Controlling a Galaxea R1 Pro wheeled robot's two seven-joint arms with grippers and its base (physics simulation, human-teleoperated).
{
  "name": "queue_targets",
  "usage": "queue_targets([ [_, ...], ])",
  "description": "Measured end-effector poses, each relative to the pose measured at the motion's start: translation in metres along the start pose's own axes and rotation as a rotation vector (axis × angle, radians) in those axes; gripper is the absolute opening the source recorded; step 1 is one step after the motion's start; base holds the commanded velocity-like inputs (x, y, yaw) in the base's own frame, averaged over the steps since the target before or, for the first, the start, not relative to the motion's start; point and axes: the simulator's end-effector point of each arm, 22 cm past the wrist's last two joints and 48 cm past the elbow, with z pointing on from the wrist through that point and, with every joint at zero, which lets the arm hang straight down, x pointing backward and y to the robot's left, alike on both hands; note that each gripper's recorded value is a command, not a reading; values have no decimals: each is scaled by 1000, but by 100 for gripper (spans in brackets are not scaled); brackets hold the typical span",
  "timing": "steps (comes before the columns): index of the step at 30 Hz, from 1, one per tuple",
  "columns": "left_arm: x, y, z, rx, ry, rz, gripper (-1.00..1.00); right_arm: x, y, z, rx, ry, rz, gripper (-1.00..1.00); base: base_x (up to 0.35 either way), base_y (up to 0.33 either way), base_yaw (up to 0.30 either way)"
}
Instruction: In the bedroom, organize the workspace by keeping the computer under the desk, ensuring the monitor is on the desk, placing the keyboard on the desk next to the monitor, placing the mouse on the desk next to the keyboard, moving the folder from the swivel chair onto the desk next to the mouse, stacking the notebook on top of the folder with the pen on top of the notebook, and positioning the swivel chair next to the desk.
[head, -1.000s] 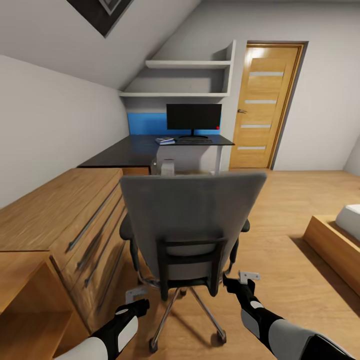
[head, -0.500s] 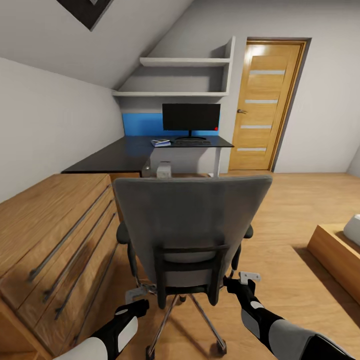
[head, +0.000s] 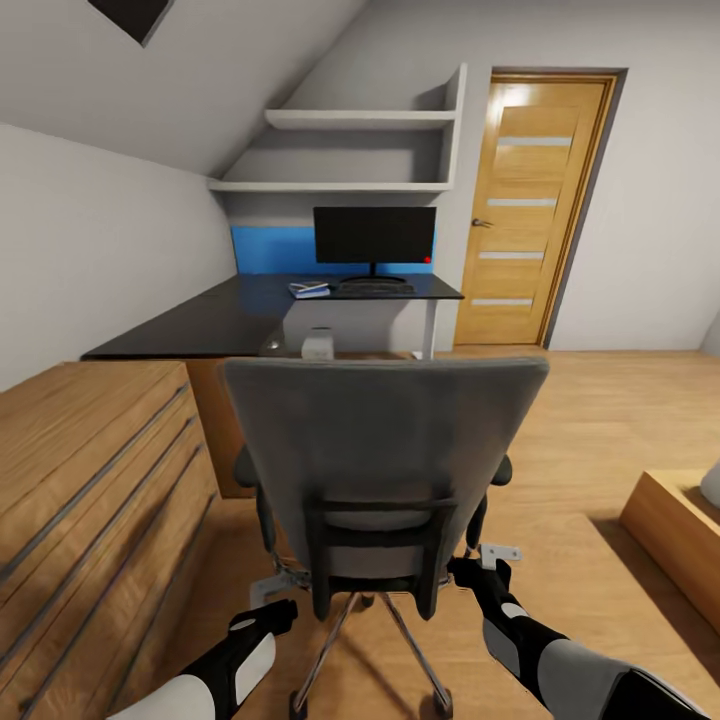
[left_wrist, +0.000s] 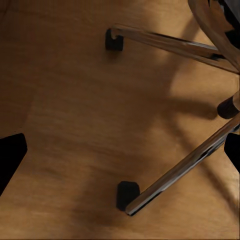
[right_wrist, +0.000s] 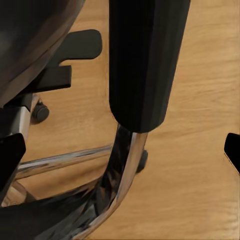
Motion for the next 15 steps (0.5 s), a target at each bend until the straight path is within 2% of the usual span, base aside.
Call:
queue_targets([
  [15, 0, 0, 0, 1, 0, 0, 100, 0, -1, 0, 2, 0, 1, 100, 316, -179, 0],
])
